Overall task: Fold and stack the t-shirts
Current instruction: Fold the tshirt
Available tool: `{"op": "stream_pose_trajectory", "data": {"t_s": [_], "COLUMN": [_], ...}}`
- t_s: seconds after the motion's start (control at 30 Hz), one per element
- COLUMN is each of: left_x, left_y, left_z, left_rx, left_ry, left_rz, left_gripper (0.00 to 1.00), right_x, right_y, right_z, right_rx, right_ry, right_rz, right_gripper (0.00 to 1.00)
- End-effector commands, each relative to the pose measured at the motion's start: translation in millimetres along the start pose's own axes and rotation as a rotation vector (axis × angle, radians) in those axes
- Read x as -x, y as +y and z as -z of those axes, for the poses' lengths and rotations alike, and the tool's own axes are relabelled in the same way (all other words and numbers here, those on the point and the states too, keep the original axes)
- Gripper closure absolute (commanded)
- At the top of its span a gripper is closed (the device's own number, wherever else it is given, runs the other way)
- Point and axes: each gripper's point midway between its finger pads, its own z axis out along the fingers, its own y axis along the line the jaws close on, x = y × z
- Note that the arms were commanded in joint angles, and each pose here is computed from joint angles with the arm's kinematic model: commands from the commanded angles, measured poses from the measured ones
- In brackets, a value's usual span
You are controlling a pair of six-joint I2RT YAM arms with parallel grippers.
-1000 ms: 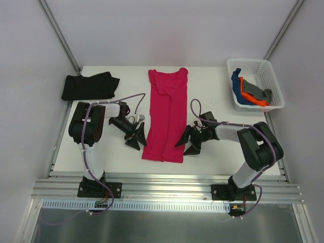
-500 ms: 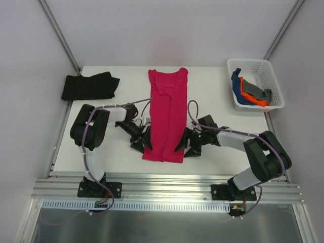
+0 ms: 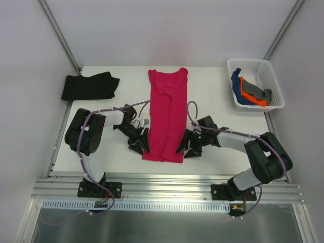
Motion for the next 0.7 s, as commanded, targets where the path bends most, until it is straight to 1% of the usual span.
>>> {"op": "stream_pose_trajectory", "data": {"t_s": [0.0,0.03,0.2,0.3,0.4,0.43,0.47,0.5,0.53,0.57,0.67], "left_x": [1.1,0.6,-2.5,-5.4,-5.6,-6.3,-6.0,-6.5,-6.5,-6.1,-5.4], "left_y": [37.3,37.9,38.9,40.6,40.4,40.4,40.8,39.7,39.7,39.7,38.2], "left_z": [-4.3,-5.0,-8.8,-10.7,-11.5,-12.0,-12.3,-12.9,-13.4,-13.5,-15.5], "left_rx": [0.165,0.164,0.149,0.148,0.145,0.143,0.144,0.139,0.139,0.142,0.142], "left_ry": [-0.030,-0.027,-0.007,0.004,0.007,0.010,0.011,0.013,0.014,0.015,0.021], "left_rz": [-0.022,-0.019,-0.004,0.006,0.007,0.009,0.013,0.016,0.015,0.015,0.010], "left_gripper": [0.47,0.48,0.50,0.54,0.63,0.66,0.74,0.78,0.82,0.88,0.94], "right_x": [-27.2,-28.8,-34.4,-38.1,-40.3,-39.7,-39.5,-38.9,-39.3,-38.0,-37.9], "right_y": [-75.6,-77.0,-76.2,-75.2,-76.1,-75.1,-74.6,-73.2,-73.1,-72.3,-71.4], "right_z": [-9.4,-10.4,-13.5,-14.6,-14.7,-15.4,-15.6,-15.9,-16.3,-16.1,-15.7], "right_rx": [-0.291,-0.296,-0.281,-0.271,-0.268,-0.264,-0.261,-0.255,-0.254,-0.251,-0.250], "right_ry": [0.044,0.049,0.075,0.085,0.087,0.086,0.088,0.089,0.091,0.088,0.089], "right_rz": [-0.016,-0.015,-0.013,-0.004,-0.005,-0.002,-0.002,0.002,0.004,0.008,0.016], "right_gripper": [0.34,0.36,0.43,0.47,0.56,0.62,0.65,0.67,0.73,0.74,0.80]}}
